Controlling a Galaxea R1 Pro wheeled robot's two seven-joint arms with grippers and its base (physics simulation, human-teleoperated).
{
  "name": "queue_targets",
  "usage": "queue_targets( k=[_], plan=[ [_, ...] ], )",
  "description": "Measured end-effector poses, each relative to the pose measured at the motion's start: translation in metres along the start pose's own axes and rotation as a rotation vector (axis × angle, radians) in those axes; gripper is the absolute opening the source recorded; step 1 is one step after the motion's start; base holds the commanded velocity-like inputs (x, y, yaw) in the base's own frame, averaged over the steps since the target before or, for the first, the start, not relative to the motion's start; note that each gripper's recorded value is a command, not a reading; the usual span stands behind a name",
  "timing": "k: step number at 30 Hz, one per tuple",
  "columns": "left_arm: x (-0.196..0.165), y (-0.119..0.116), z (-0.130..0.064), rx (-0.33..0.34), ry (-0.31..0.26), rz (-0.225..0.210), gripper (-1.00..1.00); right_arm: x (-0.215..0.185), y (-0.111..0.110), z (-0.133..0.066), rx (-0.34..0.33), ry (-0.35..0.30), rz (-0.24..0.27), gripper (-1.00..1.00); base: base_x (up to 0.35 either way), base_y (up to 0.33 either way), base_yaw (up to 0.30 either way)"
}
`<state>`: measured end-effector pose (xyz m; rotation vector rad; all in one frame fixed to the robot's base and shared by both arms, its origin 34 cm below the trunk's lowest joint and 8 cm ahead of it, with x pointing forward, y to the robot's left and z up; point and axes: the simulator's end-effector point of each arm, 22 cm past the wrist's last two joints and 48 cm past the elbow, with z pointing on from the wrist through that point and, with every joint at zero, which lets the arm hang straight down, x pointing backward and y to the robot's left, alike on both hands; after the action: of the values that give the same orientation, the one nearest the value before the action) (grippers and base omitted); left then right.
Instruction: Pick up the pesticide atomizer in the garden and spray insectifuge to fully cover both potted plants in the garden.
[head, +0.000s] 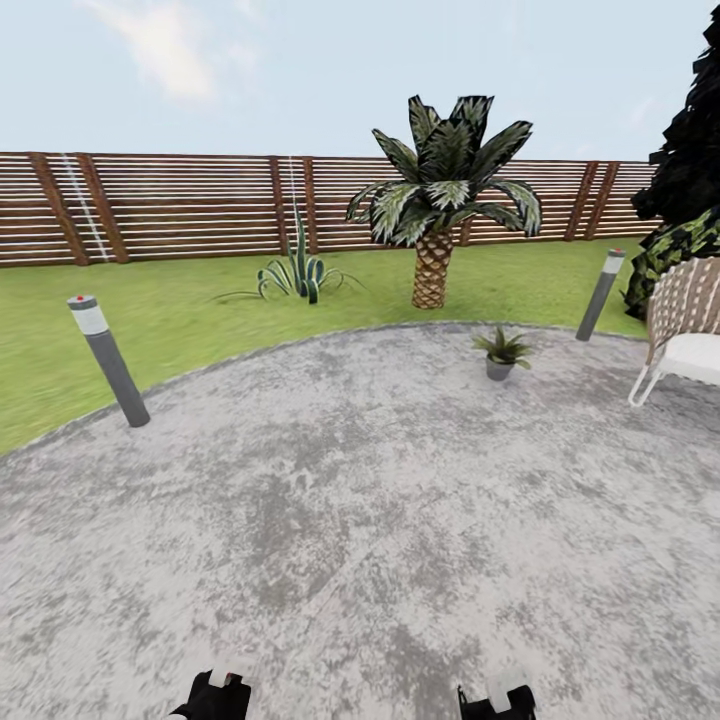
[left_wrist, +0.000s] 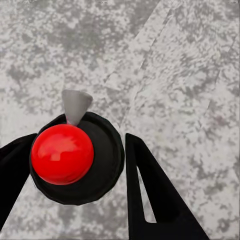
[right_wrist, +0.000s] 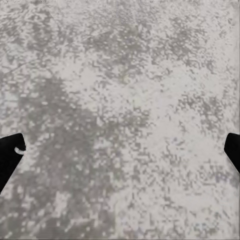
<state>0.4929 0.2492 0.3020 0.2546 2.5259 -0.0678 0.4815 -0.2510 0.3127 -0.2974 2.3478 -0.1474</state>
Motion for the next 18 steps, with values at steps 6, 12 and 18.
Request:
queue_targets(
  k=[6, 12, 18],
  plan=[
    [0.0000, 0.0000, 0.0000, 0.000, 0.000, -0.001, -1.00, 0.0001, -0.0008, 0.0001, 0.000, 0.000, -0.002, 1.00, 0.337, 0.000, 0.000],
    [0.0000, 0.0000, 0.0000, 0.000, 0.000, 0.000, -1.00, 0.0000, -0.0004, 0.0000, 0.000, 0.000, -0.002, 1.00, 0.337, 0.000, 0.000],
    [0.0000, 0.0000, 0.0000, 0.000, 0.000, 0.000, -1.00, -0.0001, -0.0002, 0.0000, -0.001, -0.001, -0.003, 1.00, 0.337, 0.000, 0.000]
  ],
)
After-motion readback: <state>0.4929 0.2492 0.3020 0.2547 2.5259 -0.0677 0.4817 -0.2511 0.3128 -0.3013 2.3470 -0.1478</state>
